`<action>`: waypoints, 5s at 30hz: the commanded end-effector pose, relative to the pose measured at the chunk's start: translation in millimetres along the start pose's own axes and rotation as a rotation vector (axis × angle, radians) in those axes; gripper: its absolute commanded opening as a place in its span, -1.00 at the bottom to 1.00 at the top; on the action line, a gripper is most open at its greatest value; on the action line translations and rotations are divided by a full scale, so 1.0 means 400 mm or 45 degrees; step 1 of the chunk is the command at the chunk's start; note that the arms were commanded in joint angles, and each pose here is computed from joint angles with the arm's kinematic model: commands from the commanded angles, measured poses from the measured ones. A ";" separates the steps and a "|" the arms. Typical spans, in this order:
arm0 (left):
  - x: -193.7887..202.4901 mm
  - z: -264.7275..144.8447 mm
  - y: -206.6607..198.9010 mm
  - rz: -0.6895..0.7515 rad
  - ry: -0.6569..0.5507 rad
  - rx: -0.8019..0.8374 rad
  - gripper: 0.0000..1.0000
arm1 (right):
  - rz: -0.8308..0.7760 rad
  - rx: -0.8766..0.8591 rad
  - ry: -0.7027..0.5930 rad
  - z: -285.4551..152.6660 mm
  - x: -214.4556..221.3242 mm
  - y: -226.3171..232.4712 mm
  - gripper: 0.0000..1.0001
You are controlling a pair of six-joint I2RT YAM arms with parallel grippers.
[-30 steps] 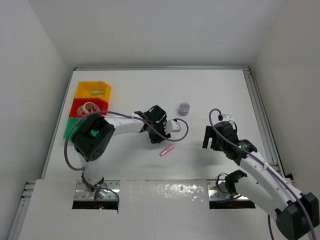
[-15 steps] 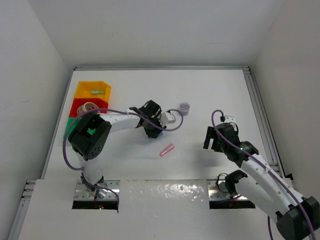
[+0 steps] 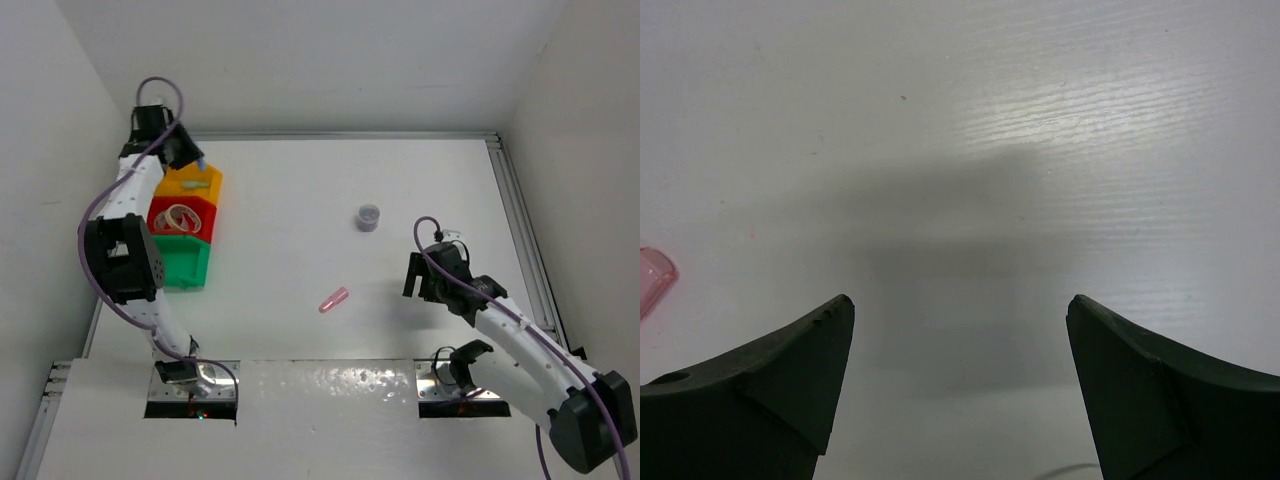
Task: Sort the stationery into containers
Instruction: Place the stationery in the storage box, then pick up the stationery from the center of the board, then place the stationery in the storage box, then pick up the stationery from the center of the board.
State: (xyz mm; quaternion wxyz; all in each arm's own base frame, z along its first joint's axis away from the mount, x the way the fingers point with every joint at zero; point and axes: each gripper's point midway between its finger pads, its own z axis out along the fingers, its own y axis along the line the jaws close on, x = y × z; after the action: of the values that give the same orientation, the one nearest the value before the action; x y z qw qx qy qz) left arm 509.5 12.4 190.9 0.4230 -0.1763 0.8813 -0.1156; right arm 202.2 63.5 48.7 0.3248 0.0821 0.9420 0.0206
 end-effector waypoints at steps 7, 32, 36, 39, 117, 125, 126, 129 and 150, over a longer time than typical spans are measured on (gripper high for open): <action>0.018 0.099 0.199 -0.675 0.072 -0.173 -1.00 | -0.007 -0.049 -0.045 0.001 -0.072 0.049 0.70; -0.122 0.156 0.249 -0.549 -0.117 0.018 -0.04 | -0.072 -0.053 0.038 0.013 -0.119 0.098 0.69; -0.203 0.079 0.154 -0.329 -0.190 0.149 -0.48 | -0.078 -0.059 0.025 0.008 -0.117 0.095 0.69; -0.212 -0.016 -0.072 0.279 -0.225 0.307 -0.51 | -0.078 -0.058 0.018 0.008 -0.106 0.086 0.70; -0.101 0.154 0.225 -0.587 -0.048 0.006 -1.00 | -0.117 0.039 -0.092 0.049 -0.308 0.131 0.76; -0.047 0.185 0.312 -0.536 -0.027 -0.114 -0.74 | -0.136 -0.011 -0.055 0.071 -0.303 0.156 0.76; -0.047 0.184 0.315 -0.531 -0.032 -0.121 -0.70 | -0.139 -0.019 -0.057 0.073 -0.305 0.160 0.76; -0.040 0.189 0.317 -0.523 -0.024 -0.120 -0.56 | -0.175 -0.069 -0.049 0.078 -0.313 0.183 0.77; -0.259 0.023 0.166 -0.118 -0.279 0.074 0.30 | -0.447 -0.206 0.003 0.312 -0.405 0.341 0.62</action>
State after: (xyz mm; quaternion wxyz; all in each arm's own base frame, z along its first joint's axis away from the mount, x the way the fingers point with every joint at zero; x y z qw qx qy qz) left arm 566.9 124.1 173.4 0.4544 -0.2851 0.8297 -0.1543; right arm 406.2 161.0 48.4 0.3046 -0.1009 0.9468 0.0266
